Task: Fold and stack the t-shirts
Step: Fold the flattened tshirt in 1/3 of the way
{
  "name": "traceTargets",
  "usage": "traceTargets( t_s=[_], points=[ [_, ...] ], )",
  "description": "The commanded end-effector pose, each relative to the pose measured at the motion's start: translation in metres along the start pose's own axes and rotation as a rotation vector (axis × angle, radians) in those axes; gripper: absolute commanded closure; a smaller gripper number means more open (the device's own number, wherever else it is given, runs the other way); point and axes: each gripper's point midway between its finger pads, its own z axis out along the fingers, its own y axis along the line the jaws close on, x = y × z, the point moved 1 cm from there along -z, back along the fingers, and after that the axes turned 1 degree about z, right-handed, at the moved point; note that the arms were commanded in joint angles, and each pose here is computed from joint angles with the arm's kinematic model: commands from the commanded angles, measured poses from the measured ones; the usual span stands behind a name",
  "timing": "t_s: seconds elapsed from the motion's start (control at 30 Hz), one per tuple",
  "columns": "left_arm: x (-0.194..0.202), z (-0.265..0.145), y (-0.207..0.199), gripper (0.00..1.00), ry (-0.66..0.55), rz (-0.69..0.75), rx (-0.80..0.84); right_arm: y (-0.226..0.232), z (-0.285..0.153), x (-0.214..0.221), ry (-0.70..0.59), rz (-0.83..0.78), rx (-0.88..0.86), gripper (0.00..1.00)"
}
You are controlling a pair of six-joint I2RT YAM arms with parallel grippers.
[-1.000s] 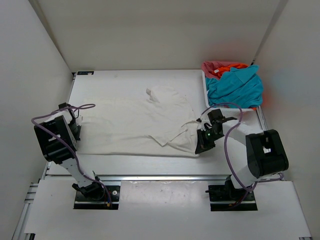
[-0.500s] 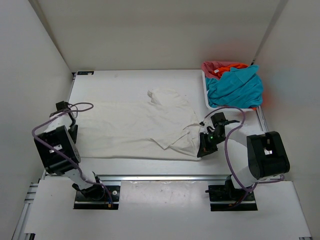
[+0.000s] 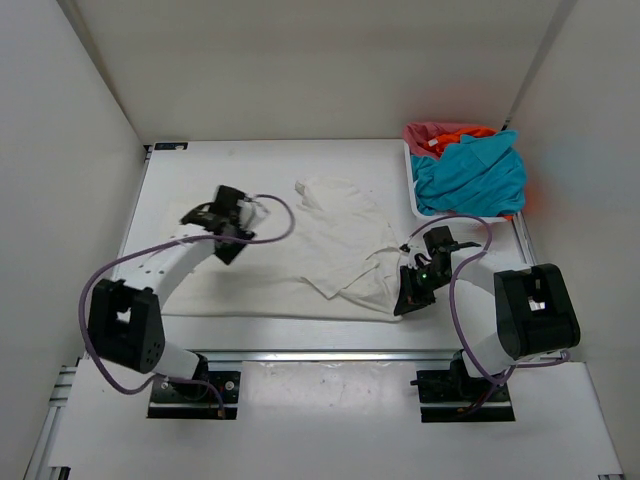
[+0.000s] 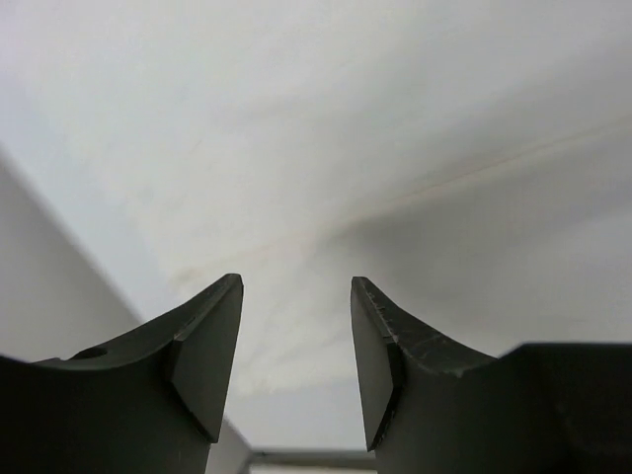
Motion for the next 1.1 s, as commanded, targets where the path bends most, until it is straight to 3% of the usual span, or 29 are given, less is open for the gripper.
traceTargets(
  t_s=[0.0, 0.13, 0.27, 0.33, 0.5, 1.07],
  points=[
    [-0.062, -0.02, -0.086, 0.41, -0.144, 0.231, 0.235, -0.01, 0.001, 0.005, 0.006, -0.016, 0.039, 1.0],
    [-0.15, -0.051, -0.148, 0.45, -0.34, 0.417, 0.375, -0.012, 0.0, 0.001, -0.015, -0.016, 0.044, 1.0],
    [-0.181, -0.069, -0.205, 0.47, -0.499, 0.658, 0.444, -0.011, 0.002, 0.001, -0.026, -0.023, 0.034, 1.0],
    [-0.171, -0.073, -0.24, 0.48, -0.533, 0.782, 0.495, -0.01, 0.003, 0.003, -0.017, -0.027, 0.031, 1.0],
    [-0.14, -0.079, -0.284, 0.49, -0.559, 0.987, 0.599, -0.015, -0.001, -0.002, -0.039, -0.011, 0.038, 1.0],
    [-0.112, -0.037, -0.297, 0.46, -0.444, 1.123, 0.575, -0.011, 0.001, 0.002, -0.046, -0.011, 0.022, 0.99]
  ],
)
